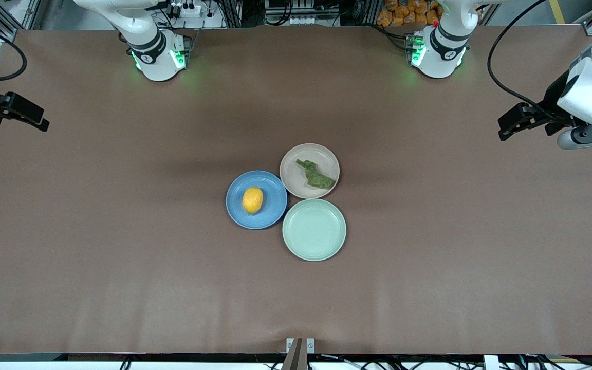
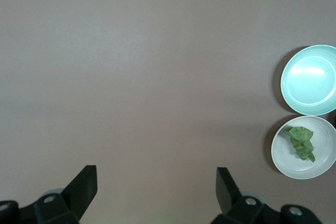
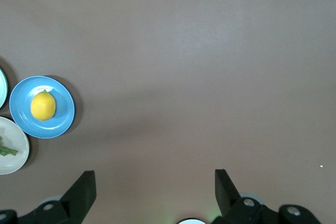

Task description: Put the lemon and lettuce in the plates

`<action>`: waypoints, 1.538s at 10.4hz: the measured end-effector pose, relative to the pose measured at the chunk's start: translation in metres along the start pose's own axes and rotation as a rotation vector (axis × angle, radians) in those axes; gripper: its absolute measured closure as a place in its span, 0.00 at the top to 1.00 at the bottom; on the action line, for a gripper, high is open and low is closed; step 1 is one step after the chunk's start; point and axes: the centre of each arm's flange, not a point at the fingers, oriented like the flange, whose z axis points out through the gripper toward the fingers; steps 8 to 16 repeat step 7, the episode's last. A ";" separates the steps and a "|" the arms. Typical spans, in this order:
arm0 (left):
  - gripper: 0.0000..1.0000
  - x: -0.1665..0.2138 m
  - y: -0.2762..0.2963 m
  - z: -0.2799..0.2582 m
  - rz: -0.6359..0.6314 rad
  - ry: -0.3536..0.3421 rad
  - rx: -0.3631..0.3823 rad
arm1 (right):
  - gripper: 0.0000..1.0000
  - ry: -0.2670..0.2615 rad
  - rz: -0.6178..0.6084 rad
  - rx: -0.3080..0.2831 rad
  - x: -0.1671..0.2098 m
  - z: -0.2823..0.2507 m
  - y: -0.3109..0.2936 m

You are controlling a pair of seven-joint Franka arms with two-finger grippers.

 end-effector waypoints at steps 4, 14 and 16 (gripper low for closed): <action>1.00 0.000 0.000 -0.003 0.000 0.007 -0.002 | 1.00 0.001 -0.004 -0.003 0.000 0.000 0.001; 1.00 0.000 0.001 -0.004 0.002 0.007 -0.002 | 1.00 0.004 -0.057 -0.017 0.001 0.000 0.003; 1.00 0.000 0.001 -0.004 0.002 0.007 -0.002 | 1.00 0.004 -0.057 -0.017 0.001 0.000 0.003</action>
